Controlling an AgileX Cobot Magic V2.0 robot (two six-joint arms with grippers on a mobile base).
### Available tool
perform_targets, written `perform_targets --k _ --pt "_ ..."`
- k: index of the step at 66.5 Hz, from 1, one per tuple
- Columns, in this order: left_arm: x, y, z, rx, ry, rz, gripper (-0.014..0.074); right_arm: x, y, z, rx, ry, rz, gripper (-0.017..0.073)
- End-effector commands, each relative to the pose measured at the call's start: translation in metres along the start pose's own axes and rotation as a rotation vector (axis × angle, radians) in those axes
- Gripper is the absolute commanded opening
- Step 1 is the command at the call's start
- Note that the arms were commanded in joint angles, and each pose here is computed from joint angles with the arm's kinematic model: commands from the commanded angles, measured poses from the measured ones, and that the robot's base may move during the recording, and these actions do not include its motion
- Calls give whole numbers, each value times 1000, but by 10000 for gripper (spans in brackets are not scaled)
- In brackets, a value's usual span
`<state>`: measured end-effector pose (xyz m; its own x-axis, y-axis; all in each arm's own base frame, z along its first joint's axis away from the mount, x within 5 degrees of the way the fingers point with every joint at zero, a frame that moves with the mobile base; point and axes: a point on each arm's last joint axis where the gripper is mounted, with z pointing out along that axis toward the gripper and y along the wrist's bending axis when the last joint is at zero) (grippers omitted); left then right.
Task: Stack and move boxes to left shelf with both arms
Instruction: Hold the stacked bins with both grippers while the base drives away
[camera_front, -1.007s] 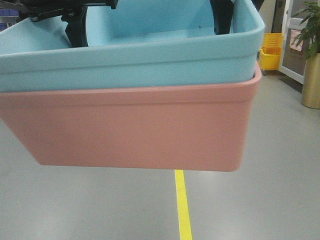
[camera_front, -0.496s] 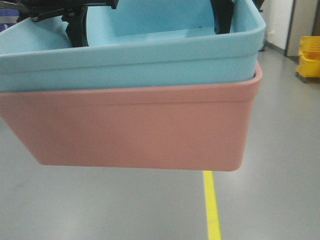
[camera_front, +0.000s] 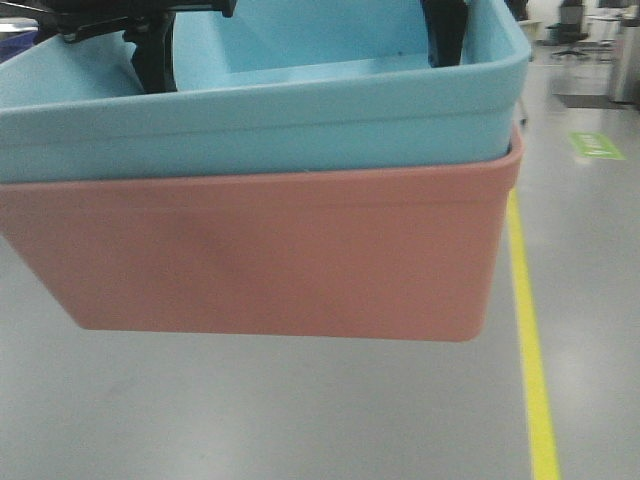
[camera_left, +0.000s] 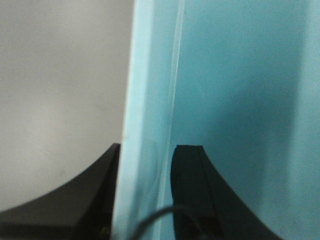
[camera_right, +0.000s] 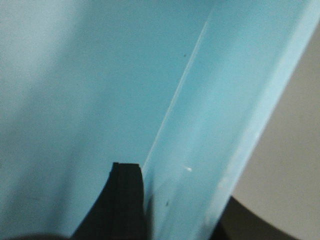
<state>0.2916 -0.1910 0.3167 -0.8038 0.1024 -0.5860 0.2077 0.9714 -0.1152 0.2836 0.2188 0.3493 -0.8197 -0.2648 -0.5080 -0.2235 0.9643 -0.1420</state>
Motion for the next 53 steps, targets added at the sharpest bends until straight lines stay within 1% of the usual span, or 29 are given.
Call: perform_targets --k 1,53 --pt "-24 -36 -42 259 -265 -4 -10 -22 22 -35 -248 -280 6 55" --pt "-24 -36 -42 259 -265 -4 -10 -22 22 -35 -248 -279 6 55"
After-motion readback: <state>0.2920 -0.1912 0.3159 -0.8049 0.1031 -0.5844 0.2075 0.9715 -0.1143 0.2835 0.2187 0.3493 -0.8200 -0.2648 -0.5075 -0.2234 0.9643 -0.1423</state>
